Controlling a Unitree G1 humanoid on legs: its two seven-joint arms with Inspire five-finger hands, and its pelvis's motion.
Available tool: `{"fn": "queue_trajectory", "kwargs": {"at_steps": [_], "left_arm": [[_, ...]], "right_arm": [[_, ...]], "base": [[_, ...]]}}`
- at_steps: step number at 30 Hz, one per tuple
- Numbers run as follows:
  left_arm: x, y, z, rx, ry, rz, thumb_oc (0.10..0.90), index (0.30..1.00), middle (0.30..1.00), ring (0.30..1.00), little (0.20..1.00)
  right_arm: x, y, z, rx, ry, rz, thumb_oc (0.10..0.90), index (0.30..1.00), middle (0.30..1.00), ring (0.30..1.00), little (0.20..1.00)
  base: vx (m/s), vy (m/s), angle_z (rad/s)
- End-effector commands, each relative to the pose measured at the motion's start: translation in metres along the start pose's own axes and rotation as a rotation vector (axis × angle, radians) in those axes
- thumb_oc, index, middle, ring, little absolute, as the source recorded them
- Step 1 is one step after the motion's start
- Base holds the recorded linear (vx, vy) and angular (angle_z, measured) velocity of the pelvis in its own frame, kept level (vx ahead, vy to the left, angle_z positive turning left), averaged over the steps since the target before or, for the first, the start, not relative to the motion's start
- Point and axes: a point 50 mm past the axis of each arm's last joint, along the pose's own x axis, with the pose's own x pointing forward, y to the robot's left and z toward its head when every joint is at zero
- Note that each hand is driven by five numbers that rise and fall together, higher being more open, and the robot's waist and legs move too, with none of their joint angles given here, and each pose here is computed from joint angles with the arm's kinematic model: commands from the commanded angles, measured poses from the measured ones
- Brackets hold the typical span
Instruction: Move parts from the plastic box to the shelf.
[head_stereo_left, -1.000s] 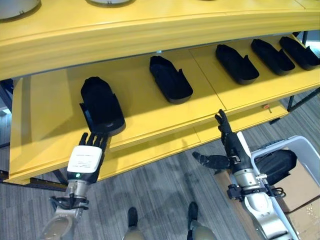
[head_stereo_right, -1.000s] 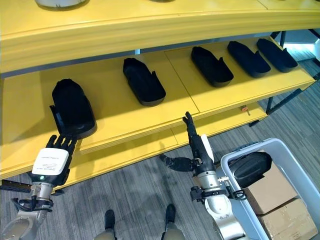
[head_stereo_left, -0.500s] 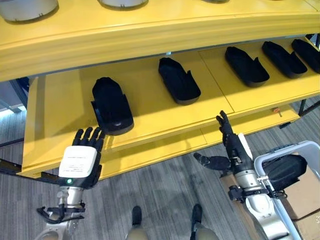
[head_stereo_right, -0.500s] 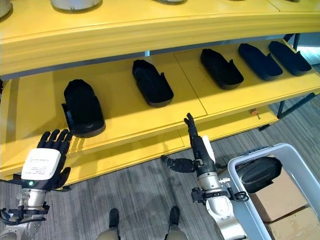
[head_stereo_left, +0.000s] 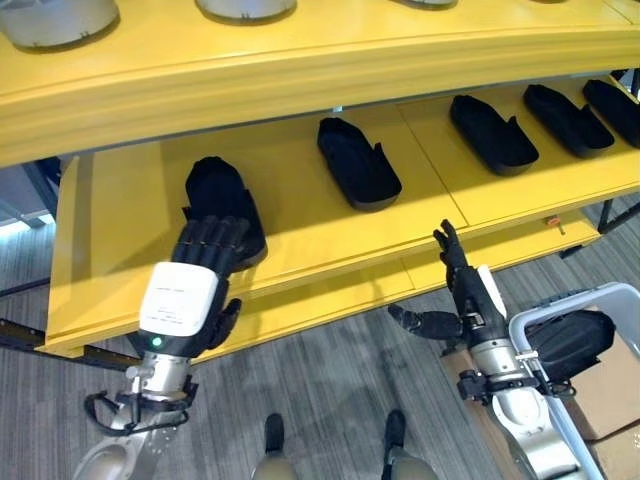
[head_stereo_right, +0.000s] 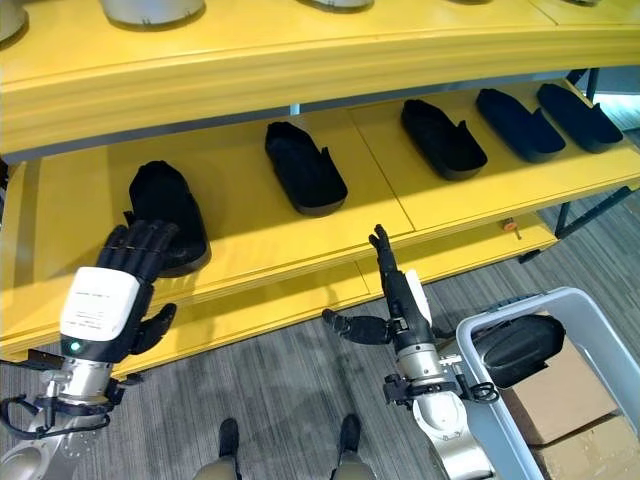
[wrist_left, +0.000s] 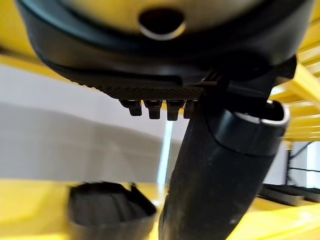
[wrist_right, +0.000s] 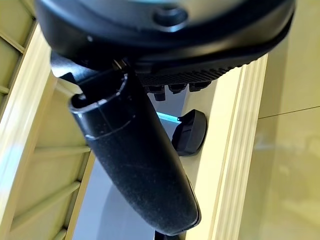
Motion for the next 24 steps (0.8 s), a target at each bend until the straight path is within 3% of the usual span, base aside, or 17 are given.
{"fn": "queue_trajectory", "kwargs": {"at_steps": [1,13,24], "left_arm": [[0.029,0.016,0.003,-0.026,-0.070,0.113,0.900,1.000,1.000,1.000,1.000],[0.023,-0.021,0.003,-0.097,-0.014,-0.065,0.900,1.000,1.000,1.000,1.000],[0.015,-0.030,-0.009,-0.068,0.067,-0.088,0.900,1.000,1.000,1.000,1.000]], "right_arm": [[0.016,-0.008,0.055,-0.005,-0.318,-0.043,0.900,1.000,1.000,1.000,1.000],[0.015,-0.009,0.050,0.000,-0.295,-0.074,0.900,1.000,1.000,1.000,1.000],[0.015,-0.010,0.047,0.004,-0.281,-0.078,0.900,1.000,1.000,1.000,1.000]], "base": [[0.00,0.000,0.00],[-0.01,-0.018,-0.04],[0.00,-0.006,0.00]]}}
